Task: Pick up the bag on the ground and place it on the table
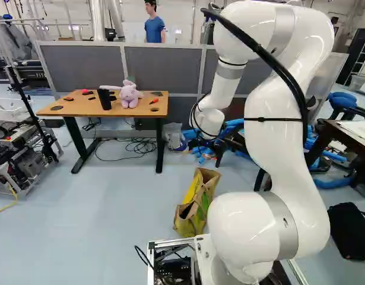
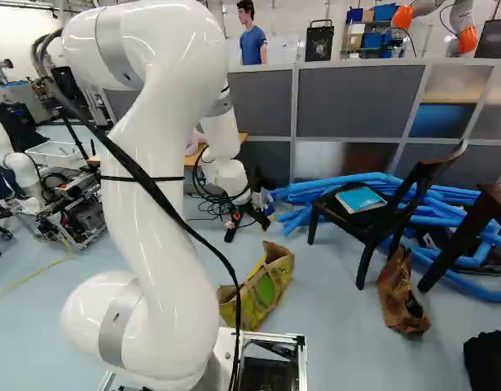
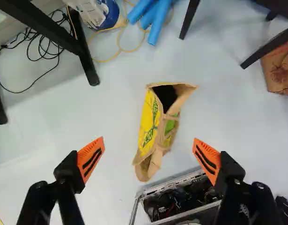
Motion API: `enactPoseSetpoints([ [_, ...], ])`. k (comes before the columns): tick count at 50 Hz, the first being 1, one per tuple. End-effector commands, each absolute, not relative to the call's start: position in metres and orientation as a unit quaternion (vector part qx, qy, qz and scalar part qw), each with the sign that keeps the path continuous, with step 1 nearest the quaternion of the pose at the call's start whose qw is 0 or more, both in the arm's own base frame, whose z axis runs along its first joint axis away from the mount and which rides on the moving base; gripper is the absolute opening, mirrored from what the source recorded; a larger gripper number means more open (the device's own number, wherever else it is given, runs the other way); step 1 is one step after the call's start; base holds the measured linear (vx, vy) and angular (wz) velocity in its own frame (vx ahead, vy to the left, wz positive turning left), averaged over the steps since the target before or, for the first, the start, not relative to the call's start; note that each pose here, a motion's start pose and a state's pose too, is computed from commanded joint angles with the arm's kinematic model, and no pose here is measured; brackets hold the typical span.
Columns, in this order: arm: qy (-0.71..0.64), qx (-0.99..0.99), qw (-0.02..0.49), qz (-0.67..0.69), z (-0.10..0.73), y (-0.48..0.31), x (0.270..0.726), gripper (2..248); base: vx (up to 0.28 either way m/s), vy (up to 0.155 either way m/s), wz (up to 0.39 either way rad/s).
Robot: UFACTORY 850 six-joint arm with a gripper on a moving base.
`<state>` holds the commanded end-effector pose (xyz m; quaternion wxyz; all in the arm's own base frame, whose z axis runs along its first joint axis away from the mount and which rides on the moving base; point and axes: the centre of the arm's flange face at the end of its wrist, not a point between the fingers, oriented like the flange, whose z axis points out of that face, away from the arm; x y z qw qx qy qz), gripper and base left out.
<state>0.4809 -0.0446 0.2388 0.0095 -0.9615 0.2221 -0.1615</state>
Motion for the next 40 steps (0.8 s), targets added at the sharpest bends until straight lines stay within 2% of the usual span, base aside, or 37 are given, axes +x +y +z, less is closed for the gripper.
enactPoseSetpoints([
  [40,0.229,-0.964,0.005,-0.132,0.182,-0.054,0.509,247,0.0,0.0,0.0],
])
